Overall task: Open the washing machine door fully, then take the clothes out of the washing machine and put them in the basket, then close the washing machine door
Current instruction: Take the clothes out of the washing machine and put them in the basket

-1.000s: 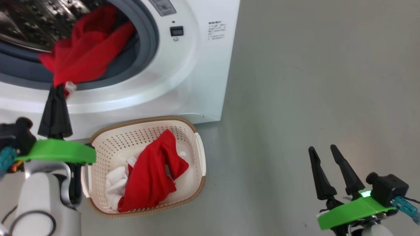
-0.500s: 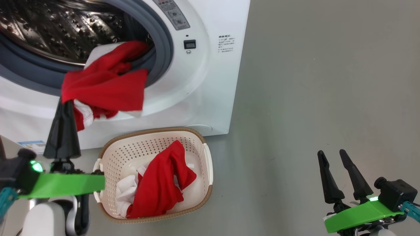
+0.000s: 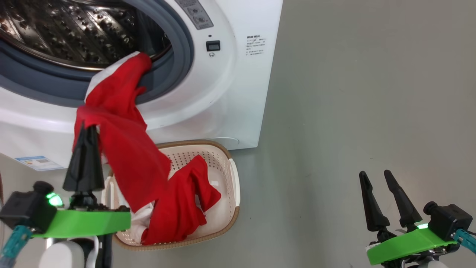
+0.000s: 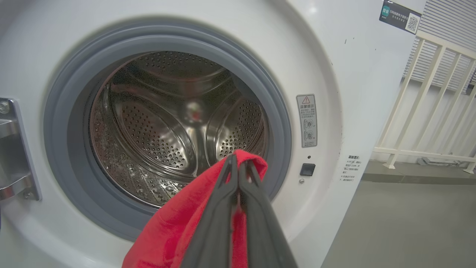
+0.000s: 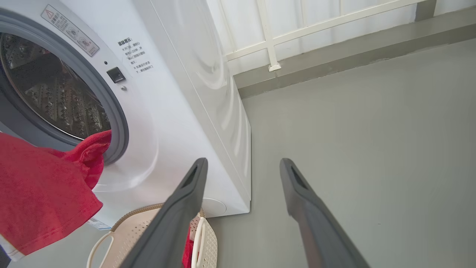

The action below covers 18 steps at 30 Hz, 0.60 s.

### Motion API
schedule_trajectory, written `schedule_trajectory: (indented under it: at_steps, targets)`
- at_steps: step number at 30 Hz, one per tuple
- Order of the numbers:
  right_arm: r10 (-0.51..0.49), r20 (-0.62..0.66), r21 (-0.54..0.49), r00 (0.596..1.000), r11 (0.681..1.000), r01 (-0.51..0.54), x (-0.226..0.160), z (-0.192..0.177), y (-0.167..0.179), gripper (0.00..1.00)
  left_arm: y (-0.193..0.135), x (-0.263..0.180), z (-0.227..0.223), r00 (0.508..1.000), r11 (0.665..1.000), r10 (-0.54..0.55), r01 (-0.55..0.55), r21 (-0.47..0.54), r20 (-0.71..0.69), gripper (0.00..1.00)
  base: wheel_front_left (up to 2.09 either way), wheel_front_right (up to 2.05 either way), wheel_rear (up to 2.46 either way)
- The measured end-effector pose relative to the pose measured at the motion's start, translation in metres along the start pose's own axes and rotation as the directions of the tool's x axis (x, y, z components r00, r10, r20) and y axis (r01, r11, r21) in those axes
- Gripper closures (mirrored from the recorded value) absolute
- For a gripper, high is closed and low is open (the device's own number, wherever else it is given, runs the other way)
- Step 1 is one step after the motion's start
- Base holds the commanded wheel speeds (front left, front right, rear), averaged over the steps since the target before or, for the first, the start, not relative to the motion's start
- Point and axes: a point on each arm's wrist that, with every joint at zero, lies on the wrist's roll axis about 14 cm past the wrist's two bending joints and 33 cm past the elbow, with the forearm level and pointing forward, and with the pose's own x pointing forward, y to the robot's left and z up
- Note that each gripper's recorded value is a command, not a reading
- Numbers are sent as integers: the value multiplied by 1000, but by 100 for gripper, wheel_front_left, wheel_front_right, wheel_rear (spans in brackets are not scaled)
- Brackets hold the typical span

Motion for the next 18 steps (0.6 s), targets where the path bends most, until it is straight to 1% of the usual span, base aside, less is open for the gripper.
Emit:
schedule_trajectory:
  at_steps: [6, 10, 11, 18]
  targets:
    - [-11, -15, 3, 1000, 1000, 11, 2, -6, -3, 0, 6, -11, -52, 988, 1000, 21, -23, -9, -155, 100, 0, 0, 0]
    - [-20, -28, 9, 999, 1000, 20, 5, -11, -4, 0, 12, -21, -91, 961, 999, 38, -43, -12, -273, 100, 0, 0, 0]
    - [-20, -28, 9, 999, 1000, 20, 5, -11, -4, 0, 12, -21, -91, 961, 999, 38, -43, -12, -273, 100, 0, 0, 0]
    - [-27, -40, 12, 999, 1000, 28, 21, -18, -6, 0, 16, -21, -147, 909, 999, 45, -53, -9, -415, 99, 0, 0, 0]
